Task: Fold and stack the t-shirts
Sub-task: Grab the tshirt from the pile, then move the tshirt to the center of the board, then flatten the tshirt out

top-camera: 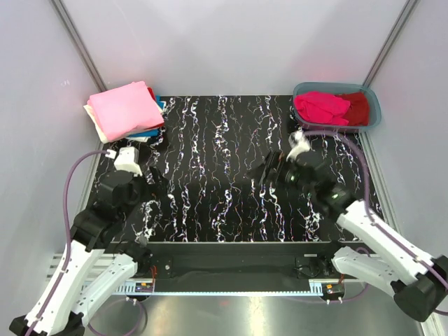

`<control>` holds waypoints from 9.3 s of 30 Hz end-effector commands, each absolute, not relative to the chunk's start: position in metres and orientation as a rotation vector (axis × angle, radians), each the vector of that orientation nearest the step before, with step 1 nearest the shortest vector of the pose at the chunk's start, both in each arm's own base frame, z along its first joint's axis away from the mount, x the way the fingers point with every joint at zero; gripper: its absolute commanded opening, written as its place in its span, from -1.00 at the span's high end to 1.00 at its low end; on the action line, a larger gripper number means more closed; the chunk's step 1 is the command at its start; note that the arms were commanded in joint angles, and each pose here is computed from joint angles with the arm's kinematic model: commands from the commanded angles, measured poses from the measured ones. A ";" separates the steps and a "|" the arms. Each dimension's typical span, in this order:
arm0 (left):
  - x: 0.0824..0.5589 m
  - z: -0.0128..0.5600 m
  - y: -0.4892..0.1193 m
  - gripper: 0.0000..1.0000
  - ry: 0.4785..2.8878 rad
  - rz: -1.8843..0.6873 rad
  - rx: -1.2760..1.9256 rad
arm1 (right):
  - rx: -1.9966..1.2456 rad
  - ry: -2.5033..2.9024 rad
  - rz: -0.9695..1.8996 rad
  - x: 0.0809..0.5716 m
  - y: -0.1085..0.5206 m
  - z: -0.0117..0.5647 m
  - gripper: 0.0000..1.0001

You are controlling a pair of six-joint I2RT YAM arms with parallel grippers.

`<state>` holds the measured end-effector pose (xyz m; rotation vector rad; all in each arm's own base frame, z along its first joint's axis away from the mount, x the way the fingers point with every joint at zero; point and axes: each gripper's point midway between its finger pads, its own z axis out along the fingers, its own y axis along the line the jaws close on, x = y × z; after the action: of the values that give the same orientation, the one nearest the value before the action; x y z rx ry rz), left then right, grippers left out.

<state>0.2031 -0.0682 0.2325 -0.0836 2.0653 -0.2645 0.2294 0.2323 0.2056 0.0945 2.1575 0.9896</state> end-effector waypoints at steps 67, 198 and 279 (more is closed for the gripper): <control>0.191 0.270 -0.037 -0.97 1.833 -0.281 -0.214 | -0.061 1.721 0.886 0.421 0.158 0.526 1.00; 0.074 0.029 -0.282 -0.08 2.778 -0.033 0.309 | 0.307 2.733 0.501 0.192 0.165 0.075 -0.99; 0.218 0.187 -0.087 1.00 2.408 -0.266 -0.030 | -0.570 2.728 0.452 0.234 0.440 0.065 -0.38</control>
<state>0.2092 -0.0826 0.1765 -0.0497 2.4719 -0.2299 0.2318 0.4398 0.0662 -0.5430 2.7327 0.4969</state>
